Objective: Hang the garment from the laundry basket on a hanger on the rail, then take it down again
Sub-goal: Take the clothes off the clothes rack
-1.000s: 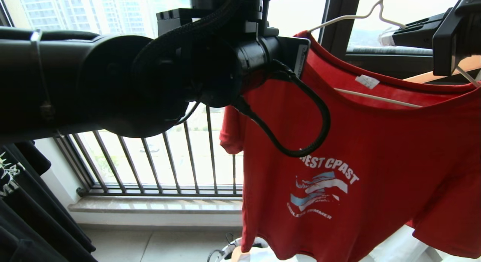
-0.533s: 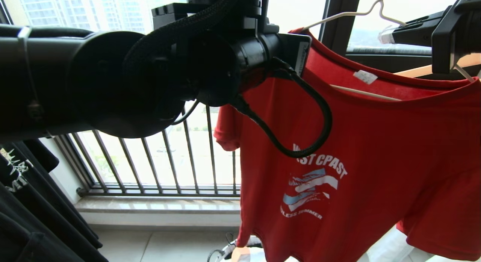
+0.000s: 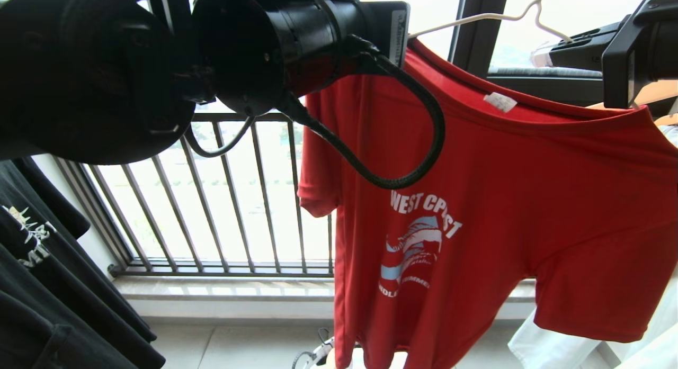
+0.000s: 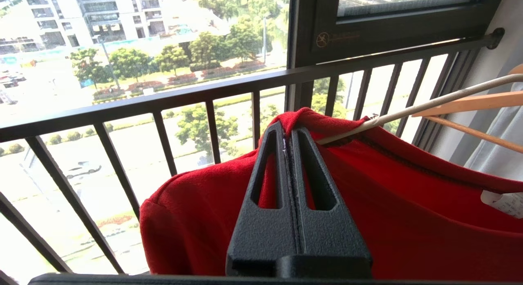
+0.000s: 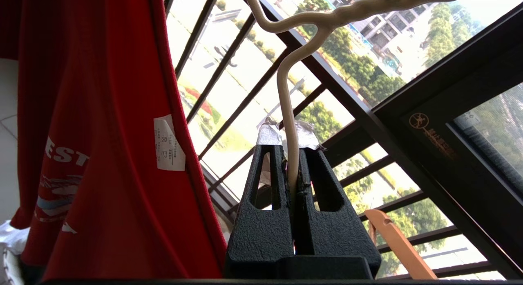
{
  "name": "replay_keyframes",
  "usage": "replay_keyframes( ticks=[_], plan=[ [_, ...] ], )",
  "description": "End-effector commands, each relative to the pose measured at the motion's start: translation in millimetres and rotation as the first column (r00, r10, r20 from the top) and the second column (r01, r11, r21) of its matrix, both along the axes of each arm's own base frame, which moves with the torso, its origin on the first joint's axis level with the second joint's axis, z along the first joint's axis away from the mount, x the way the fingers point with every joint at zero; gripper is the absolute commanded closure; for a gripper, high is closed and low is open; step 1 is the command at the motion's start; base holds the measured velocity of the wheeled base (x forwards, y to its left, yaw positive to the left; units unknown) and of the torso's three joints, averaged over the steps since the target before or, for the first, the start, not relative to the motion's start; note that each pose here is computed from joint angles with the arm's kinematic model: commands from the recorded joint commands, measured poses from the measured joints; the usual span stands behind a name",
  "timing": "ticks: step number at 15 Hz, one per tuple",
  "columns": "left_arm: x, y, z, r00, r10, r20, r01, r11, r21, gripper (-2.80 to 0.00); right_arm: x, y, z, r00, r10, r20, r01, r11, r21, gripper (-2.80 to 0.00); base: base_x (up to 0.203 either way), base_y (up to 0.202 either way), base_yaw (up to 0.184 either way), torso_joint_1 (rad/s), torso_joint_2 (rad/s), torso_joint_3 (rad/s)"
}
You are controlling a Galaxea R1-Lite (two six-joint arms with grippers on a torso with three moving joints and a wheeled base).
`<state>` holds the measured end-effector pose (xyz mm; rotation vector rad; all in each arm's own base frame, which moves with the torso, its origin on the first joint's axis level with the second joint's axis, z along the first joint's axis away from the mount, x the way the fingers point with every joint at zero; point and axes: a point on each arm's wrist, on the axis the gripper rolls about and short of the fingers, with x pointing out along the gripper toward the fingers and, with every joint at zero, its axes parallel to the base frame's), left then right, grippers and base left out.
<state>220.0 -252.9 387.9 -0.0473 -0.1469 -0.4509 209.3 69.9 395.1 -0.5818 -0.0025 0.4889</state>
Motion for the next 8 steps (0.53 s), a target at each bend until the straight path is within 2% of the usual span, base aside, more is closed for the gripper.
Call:
replay_keyframes(
  ticks=[1, 3, 5, 8],
  plan=[
    [12.3, 15.7, 2.2, 0.998, 0.06, 0.004, -0.06, 0.998, -0.006, 0.0, 0.5, 0.2, -0.6, 1.0, 0.001, -0.002, -0.001, 1.0, -0.005, 0.0, 0.0, 0.0, 0.0, 0.0, 0.0, 0.0],
    [17.6, 24.2, 4.7, 0.997, 0.084, -0.002, -0.084, 0.996, -0.036, 0.0, -0.1, 0.0, -0.2, 1.0, 0.001, 0.0, -0.001, 1.0, -0.006, 0.0, 0.0, 0.0, 0.0, 0.0, 0.0, 0.0],
    [16.8, 25.0, 5.3, 0.997, 0.082, -0.002, -0.082, 0.996, -0.038, 0.0, -0.3, -0.1, 0.4, 1.0, 0.001, 0.002, -0.001, 1.0, -0.005, 0.0, 0.0, 0.0, 0.0, 0.0, 0.0, 0.0],
    [8.3, 19.2, 9.8, 0.999, 0.042, 0.01, -0.041, 0.998, -0.05, 0.0, -0.8, -0.2, 0.5, 1.0, 0.001, 0.003, -0.001, 1.0, -0.005, 0.0, 0.0, 0.0, 0.0, 0.0, 0.0, 0.0]
  ],
)
